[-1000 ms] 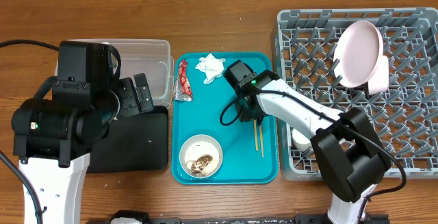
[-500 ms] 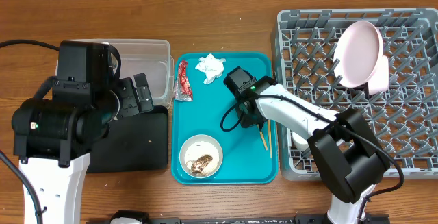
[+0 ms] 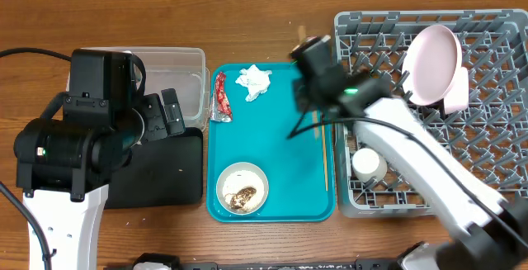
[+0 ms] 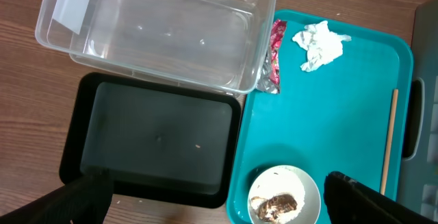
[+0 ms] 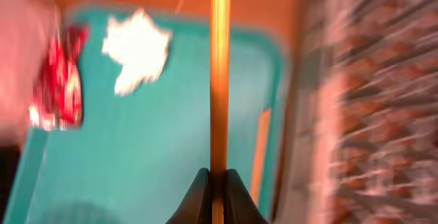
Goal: Sort waste into correct bins and load items into the dishwasher
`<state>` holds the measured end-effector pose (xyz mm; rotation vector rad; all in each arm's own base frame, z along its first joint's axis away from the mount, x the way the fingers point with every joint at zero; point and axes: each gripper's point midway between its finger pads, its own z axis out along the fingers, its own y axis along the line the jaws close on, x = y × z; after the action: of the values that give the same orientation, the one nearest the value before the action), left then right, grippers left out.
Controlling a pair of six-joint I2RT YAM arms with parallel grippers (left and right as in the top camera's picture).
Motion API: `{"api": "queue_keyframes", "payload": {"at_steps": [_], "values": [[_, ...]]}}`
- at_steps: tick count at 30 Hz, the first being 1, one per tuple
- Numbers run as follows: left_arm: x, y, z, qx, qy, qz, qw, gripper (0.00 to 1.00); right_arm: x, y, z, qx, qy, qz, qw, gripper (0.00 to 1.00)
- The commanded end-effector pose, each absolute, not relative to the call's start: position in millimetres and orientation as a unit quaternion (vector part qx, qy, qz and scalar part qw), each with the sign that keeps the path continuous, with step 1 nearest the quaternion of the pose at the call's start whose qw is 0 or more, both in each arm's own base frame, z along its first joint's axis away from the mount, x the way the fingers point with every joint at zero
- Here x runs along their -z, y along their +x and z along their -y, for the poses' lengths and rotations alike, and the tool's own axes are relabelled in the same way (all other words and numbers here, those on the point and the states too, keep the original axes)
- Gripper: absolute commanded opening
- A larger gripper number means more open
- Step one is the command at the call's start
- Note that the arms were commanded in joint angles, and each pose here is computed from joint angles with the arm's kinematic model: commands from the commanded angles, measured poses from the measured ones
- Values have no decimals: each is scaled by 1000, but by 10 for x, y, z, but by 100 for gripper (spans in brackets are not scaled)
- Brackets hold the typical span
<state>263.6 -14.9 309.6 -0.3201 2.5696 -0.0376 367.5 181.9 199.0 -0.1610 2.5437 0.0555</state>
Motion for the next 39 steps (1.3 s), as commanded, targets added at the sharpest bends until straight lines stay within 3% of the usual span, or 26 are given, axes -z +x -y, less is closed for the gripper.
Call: {"api": "queue_keyframes", "payload": {"at_steps": [1,10,15,17,19,24,30,39], "values": [[-3125,2651,122,11,-130,-952,277,100,-2012,3864,-1383,37,-53,-951,303,4],[-3125,2651,122,11,-130,-952,277,100,-1525,4172,-775,42,1,-969,243,4],[-3125,2651,122,11,-130,-952,277,100,-1409,4233,-774,50,-35,-970,235,5],[-3125,2651,122,11,-130,-952,277,100,-1456,4205,-859,47,-46,-969,239,11],[-3125,2651,122,11,-130,-952,277,100,-1536,4159,-953,42,-55,-967,246,26],[-3125,2651,122,11,-130,-952,277,100,-1668,4029,-1092,24,-30,-967,252,49],[-3125,2651,122,11,-130,-952,277,100,-1545,3714,-1485,-33,-75,-977,197,46],[-3125,2651,122,11,-130,-952,277,100,-748,3331,-1741,52,-130,-978,152,45]]}}
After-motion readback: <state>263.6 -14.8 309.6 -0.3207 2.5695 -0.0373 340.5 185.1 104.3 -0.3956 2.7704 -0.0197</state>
